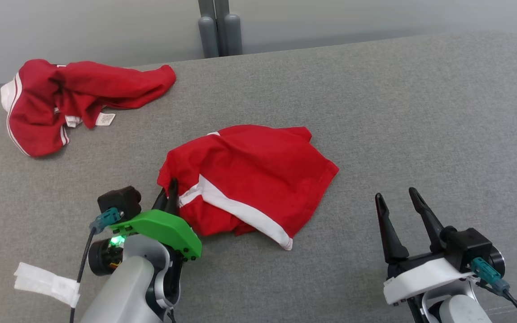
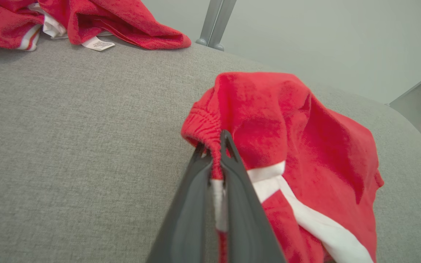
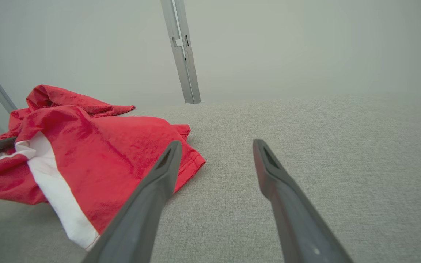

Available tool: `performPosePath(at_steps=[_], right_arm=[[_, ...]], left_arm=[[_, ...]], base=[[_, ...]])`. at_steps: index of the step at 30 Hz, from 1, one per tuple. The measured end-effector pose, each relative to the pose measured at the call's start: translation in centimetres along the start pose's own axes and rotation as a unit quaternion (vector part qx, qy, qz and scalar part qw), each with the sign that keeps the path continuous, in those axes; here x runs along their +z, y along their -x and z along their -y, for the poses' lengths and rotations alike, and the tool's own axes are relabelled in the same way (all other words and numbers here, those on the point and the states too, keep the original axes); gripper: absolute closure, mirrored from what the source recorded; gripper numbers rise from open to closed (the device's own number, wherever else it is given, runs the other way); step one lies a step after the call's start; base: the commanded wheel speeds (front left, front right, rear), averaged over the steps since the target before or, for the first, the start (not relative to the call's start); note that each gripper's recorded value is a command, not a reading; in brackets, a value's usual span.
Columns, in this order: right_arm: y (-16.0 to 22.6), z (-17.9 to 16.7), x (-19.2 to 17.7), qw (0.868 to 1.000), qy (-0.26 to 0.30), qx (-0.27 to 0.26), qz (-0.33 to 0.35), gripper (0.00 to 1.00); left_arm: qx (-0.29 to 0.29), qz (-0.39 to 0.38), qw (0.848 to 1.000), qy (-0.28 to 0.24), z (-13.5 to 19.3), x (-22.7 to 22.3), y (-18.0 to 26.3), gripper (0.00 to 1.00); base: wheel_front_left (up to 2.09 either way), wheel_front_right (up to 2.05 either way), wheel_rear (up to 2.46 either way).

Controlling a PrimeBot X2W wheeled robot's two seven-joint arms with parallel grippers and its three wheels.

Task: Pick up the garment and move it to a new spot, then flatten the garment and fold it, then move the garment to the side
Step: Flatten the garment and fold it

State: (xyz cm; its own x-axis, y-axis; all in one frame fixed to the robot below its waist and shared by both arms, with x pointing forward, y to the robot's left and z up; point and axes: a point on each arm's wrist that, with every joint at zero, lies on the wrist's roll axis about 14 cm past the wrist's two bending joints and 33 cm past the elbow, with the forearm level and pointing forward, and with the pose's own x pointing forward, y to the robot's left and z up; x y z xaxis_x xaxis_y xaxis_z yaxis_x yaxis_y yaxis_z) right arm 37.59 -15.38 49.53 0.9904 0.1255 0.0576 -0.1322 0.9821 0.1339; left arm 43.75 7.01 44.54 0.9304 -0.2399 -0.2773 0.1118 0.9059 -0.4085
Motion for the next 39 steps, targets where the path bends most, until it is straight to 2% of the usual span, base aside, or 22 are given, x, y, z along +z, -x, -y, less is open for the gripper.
performPosePath(at_steps=[5,8,9,10,19,24,31,39], right_arm=[[-0.2,-1.1,-0.7,1.0,-0.002,0.016,-0.011,0.0],[-0.2,-1.6,-1.1,1.0,-0.003,0.024,-0.016,0.0],[-0.1,-1.8,-1.1,0.999,-0.003,0.027,-0.017,0.0],[-0.1,-1.9,-1.2,0.999,-0.004,0.028,-0.018,0.0],[0.6,-3.9,-2.8,0.997,-0.019,0.056,-0.045,0.0],[0.5,-5.1,-4.2,0.995,-0.037,0.071,-0.067,0.0],[-1.2,-5.8,-6.1,0.991,-0.057,0.079,-0.097,0.0],[-3.1,-8.1,-9.0,0.979,-0.098,0.1,-0.148,0.0]], left_arm=[[0.023,0.008,0.999,0.04,-1.9,-0.5,0.9,0.99],[0.03,0.011,0.998,0.05,-2.5,-0.8,1.4,0.56],[0.03,0.012,0.998,0.049,-2.6,-0.9,1.5,0.34],[0.031,0.013,0.998,0.049,-2.8,-1.0,1.6,0.0],[0.013,0.051,0.999,-0.013,-3.4,0.1,3.2,0.0],[0.022,0.079,0.995,-0.049,-4.3,1.3,4.7,0.0],[0.06,0.124,0.99,-0.035,-5.7,2.8,7.5,0.0],[0.112,0.143,0.983,-0.021,-8.3,3.0,9.8,0.0]], base=[[0.0,0.0,0.0],[0.0,0.0,0.0],[0.0,0.0,0.0],[0.0,0.0,0.0],[0.0,0.0,0.0],[0.0,0.0,0.0],[0.0,0.0,0.0],[0.0,0.0,0.0]])
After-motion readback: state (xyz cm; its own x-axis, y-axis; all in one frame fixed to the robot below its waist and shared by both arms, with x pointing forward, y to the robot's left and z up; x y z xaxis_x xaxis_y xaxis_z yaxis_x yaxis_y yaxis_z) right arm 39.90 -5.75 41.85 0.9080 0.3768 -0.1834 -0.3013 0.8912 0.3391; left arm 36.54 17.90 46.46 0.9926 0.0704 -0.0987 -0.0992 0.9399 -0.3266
